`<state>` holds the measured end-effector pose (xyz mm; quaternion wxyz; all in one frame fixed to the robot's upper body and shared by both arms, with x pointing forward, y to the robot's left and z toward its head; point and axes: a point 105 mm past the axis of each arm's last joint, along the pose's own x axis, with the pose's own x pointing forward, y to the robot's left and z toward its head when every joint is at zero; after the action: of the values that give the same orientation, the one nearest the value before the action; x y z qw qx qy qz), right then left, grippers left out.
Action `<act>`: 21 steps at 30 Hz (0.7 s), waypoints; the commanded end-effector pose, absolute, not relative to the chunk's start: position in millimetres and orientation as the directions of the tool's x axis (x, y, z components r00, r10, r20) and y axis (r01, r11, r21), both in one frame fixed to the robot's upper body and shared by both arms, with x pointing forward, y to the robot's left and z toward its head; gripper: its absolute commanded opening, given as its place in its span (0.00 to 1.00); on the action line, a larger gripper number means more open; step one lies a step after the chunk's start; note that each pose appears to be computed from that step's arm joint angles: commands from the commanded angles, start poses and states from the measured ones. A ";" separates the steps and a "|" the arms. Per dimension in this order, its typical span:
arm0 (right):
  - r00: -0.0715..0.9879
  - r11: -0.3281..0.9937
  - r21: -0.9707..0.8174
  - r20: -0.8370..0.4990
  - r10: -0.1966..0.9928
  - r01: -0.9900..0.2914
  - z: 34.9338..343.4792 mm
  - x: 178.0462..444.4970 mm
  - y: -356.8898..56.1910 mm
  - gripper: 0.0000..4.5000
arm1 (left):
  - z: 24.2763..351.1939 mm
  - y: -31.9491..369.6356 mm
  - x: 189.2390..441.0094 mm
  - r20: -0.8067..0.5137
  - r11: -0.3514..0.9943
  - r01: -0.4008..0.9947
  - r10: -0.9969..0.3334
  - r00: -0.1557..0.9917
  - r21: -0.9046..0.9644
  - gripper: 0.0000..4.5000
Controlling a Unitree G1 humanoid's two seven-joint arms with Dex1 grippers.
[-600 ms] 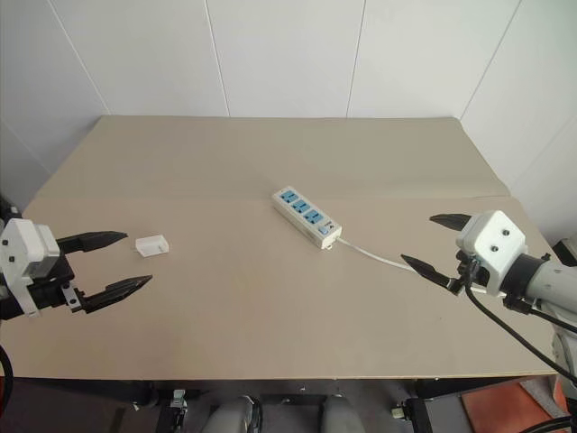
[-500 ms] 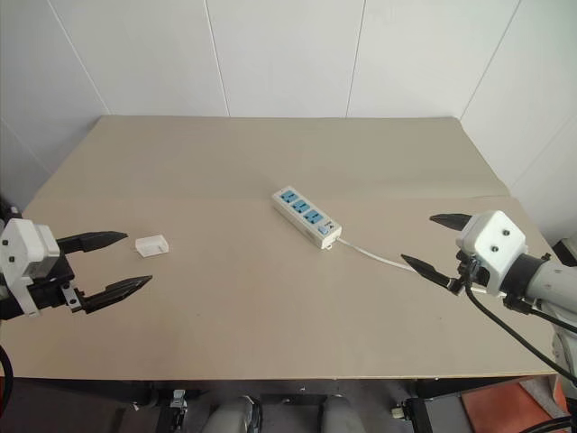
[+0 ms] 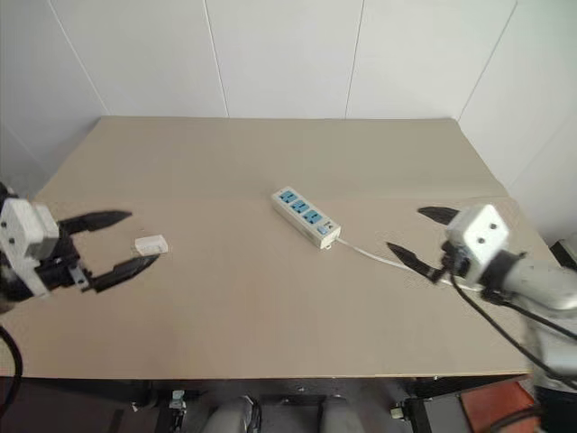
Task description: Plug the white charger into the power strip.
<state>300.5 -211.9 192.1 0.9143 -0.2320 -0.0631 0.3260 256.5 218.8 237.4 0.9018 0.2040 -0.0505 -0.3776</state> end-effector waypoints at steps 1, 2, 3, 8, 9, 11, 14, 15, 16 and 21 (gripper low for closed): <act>0.793 0.730 -0.401 0.015 0.609 -0.554 179.2 322.0 -191.8 0.99 | 252.0 194.3 263.5 0.052 0.619 0.687 -0.756 0.653 0.379 1.00; 0.794 0.744 -0.376 0.036 0.607 -0.552 175.4 328.8 -183.2 0.99 | 254.5 185.1 267.3 0.078 0.619 0.695 -0.764 0.640 0.367 1.00; 0.795 0.754 -0.355 0.049 0.605 -0.553 172.6 334.2 -176.5 0.99 | 256.0 178.5 270.6 0.093 0.620 0.701 -0.769 0.633 0.352 1.00; 0.801 0.790 -0.281 0.106 0.590 -0.545 160.0 359.5 -149.2 0.99 | 256.9 143.6 282.1 0.143 0.584 0.756 -0.810 0.569 0.297 1.00; 0.799 0.788 -0.280 0.103 0.592 -0.548 156.7 364.1 -145.5 0.99 | 255.9 136.3 282.3 0.143 0.563 0.774 -0.825 0.546 0.290 1.00; 0.798 0.790 -0.265 0.104 0.593 -0.552 152.5 373.8 -140.1 0.99 | 253.5 122.7 282.3 0.143 0.523 0.808 -0.852 0.504 0.269 1.00; 0.804 0.793 -0.262 0.091 0.587 -0.550 145.0 389.9 -131.7 0.99 | 248.0 106.7 283.6 0.134 0.474 0.846 -0.880 0.455 0.246 1.00; 0.803 0.792 -0.260 0.090 0.589 -0.552 143.0 394.5 -128.4 0.99 | 245.9 102.8 284.0 0.131 0.463 0.853 -0.887 0.444 0.240 1.00; 0.801 0.791 -0.258 0.092 0.591 -0.554 141.7 397.8 -125.9 0.99 | 244.7 100.6 284.6 0.129 0.456 0.858 -0.890 0.437 0.237 1.00; 0.804 0.795 -0.207 0.057 0.592 -0.570 129.2 415.9 -115.5 0.99 | 242.3 93.3 283.9 0.126 0.422 0.878 -0.906 0.404 0.226 1.00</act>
<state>412.3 -117.7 123.1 0.9471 -0.0865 -0.0451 0.3057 287.9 97.1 232.8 0.8444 0.0552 -0.0948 -0.5243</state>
